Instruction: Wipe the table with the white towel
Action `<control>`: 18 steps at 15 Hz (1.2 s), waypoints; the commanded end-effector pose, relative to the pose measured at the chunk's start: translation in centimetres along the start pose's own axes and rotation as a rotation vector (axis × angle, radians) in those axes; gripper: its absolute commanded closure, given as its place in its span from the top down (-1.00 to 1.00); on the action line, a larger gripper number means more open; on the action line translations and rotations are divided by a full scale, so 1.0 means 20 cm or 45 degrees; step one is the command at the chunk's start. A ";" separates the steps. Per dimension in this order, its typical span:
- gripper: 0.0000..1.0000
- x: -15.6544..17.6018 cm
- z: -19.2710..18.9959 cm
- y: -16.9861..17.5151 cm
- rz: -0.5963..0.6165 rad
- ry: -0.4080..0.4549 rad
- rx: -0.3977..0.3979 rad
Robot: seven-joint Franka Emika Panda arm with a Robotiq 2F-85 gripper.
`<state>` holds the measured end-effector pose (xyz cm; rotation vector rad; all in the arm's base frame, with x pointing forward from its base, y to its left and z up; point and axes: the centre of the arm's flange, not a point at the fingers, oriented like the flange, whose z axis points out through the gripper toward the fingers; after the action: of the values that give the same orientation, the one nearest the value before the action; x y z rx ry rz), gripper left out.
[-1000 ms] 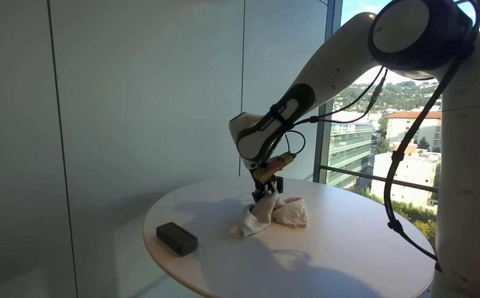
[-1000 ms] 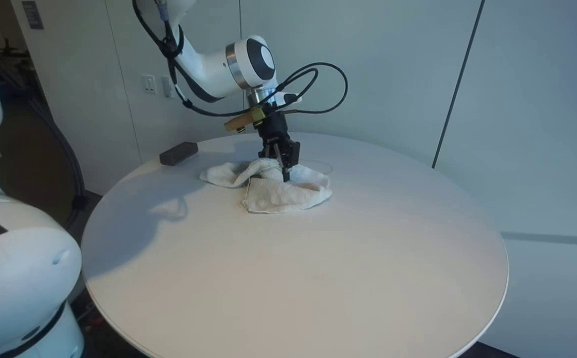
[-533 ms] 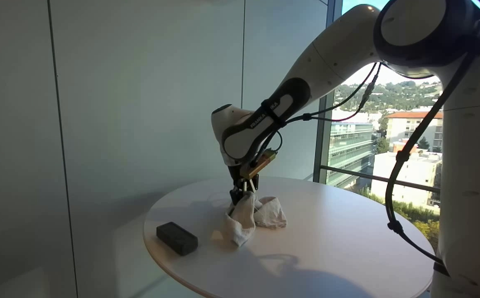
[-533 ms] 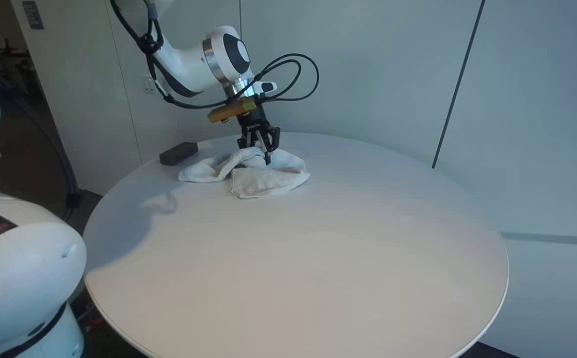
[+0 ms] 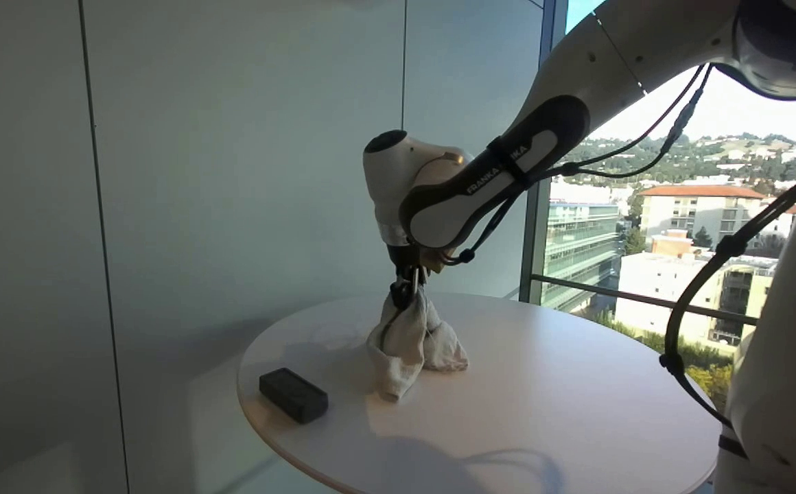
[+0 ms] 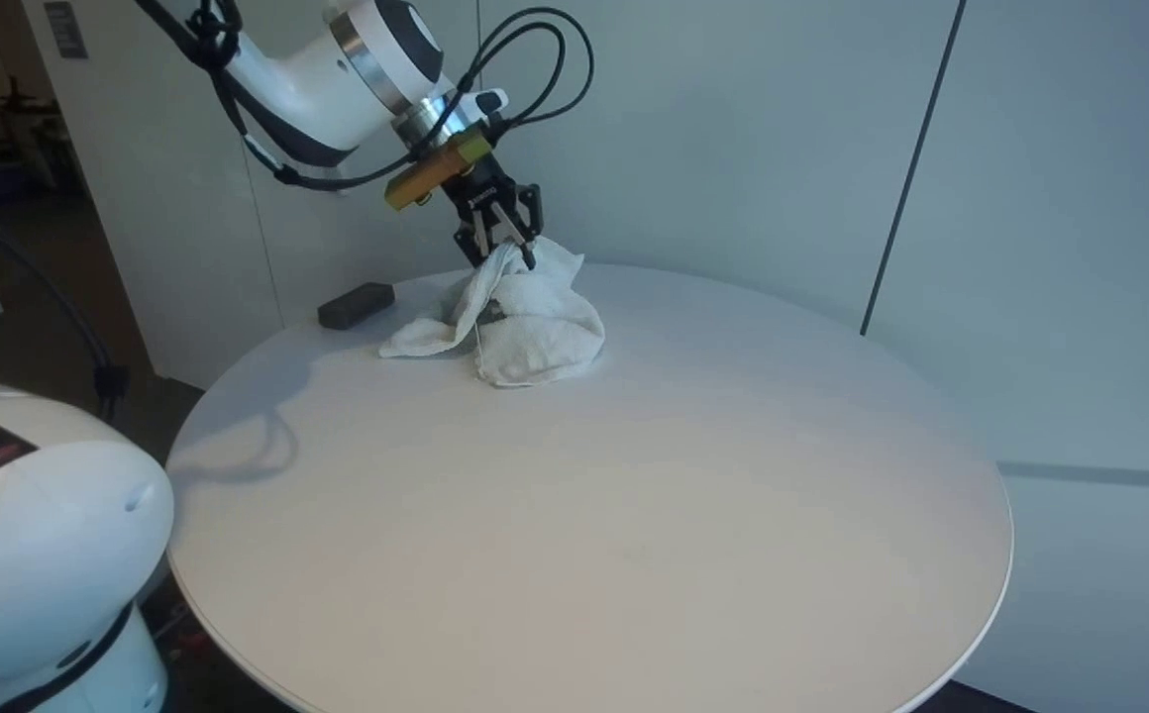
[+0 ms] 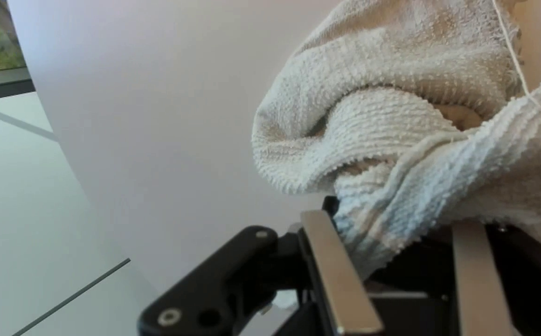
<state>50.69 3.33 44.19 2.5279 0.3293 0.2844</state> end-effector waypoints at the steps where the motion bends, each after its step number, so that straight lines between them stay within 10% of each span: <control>1: -0.92 -0.23 -0.20 0.02 0.020 0.009 0.027; 9: -0.92 -0.41 -0.06 -0.15 -0.143 -0.130 0.640; 10: -0.42 -0.41 -0.02 -0.17 -0.108 -0.206 0.695; 11: -0.92 -0.40 -0.04 -0.17 -0.109 -0.143 0.601; 15: -0.43 -0.42 0.01 -0.19 -0.106 -0.202 0.669; 18: -0.42 -0.42 0.01 -0.19 -0.107 -0.203 0.670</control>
<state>42.08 3.85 40.78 3.0164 0.4982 -0.0483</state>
